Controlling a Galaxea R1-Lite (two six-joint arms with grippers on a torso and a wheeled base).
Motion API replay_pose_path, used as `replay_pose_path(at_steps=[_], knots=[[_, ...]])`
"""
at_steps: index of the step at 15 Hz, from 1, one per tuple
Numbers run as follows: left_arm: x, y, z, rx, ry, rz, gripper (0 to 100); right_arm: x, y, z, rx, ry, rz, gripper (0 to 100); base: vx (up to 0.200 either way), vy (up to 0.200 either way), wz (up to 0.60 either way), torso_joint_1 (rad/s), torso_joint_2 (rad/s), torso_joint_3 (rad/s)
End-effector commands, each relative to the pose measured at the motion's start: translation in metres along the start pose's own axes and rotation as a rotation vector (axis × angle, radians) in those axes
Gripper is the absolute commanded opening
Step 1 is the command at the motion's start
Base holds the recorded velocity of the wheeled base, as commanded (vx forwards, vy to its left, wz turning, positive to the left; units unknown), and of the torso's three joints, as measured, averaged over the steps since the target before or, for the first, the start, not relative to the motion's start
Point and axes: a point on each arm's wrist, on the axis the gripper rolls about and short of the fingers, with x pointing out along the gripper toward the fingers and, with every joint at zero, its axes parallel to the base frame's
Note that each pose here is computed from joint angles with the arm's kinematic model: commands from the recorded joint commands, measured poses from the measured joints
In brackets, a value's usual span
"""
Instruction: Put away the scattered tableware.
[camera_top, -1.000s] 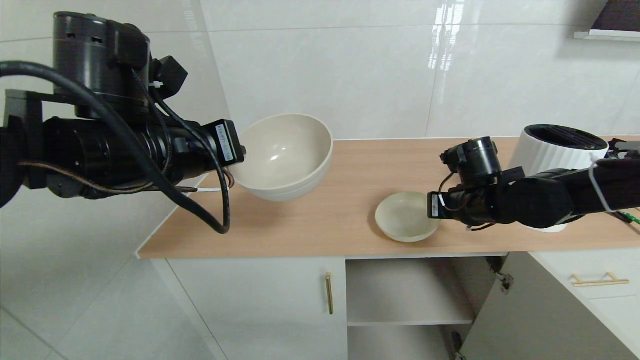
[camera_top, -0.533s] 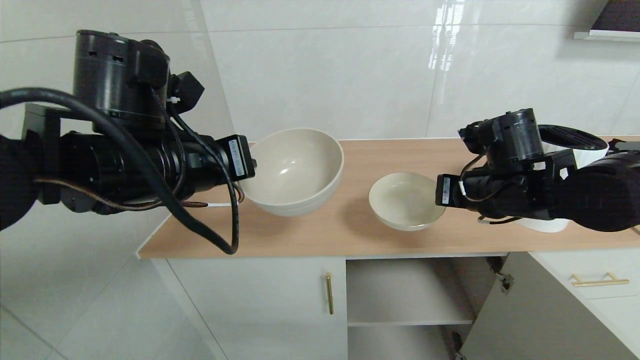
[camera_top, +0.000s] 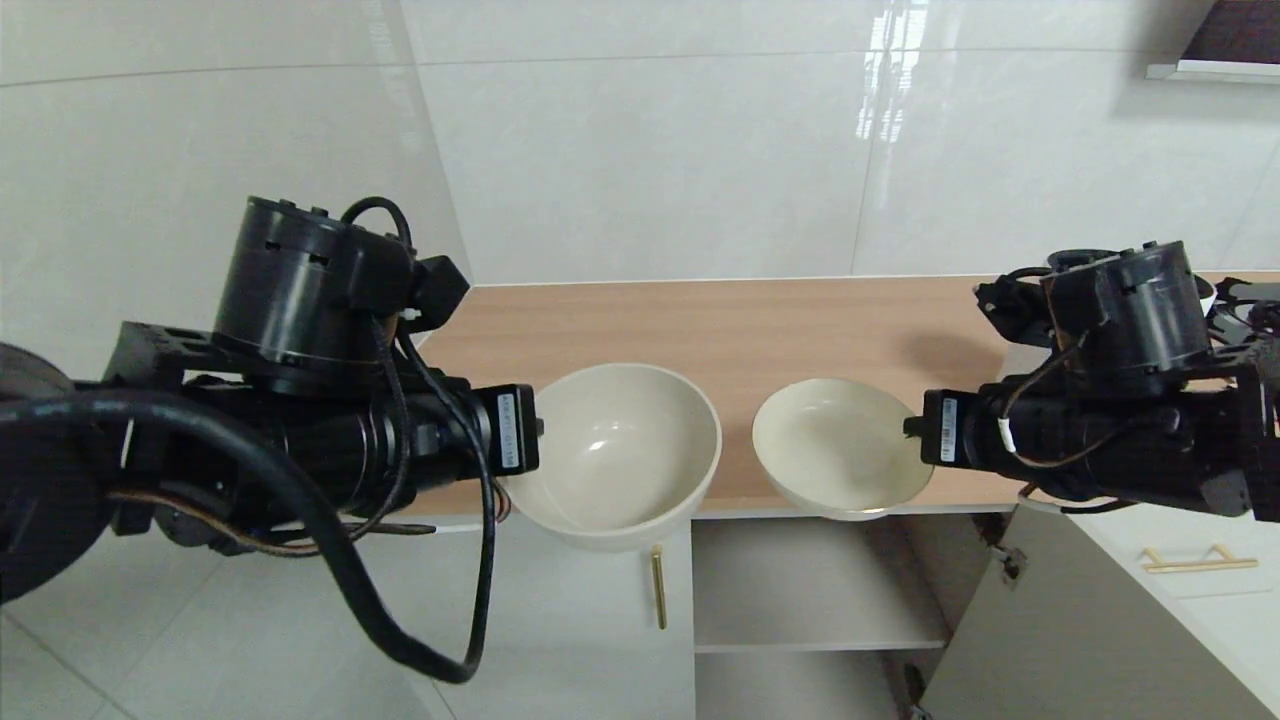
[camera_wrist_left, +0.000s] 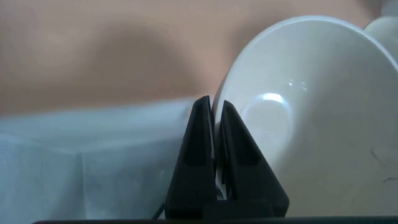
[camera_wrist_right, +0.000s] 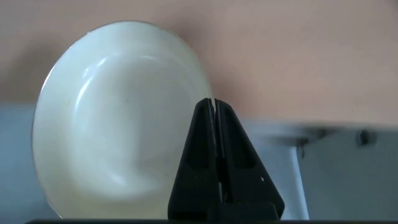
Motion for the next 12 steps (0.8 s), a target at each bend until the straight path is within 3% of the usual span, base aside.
replay_pose_path(at_steps=[1,5,12], knots=[[0.004,-0.001,-0.012,0.013,0.027,-0.009,0,-0.017,-0.004,-0.011,-0.005,0.01,0.013,0,0.0,0.0,0.0,0.0,0.0,0.0],[0.012,0.003,-0.034,0.019,0.037,-0.084,0,-0.022,-0.001,-0.035,-0.016,0.074,0.03,0,0.0,0.0,0.0,-0.097,0.23,0.147],[0.025,0.006,-0.047,0.034,0.096,-0.053,0,0.008,-0.003,-0.071,-0.054,0.237,-0.028,0,0.0,0.0,0.0,-0.181,0.48,0.299]])
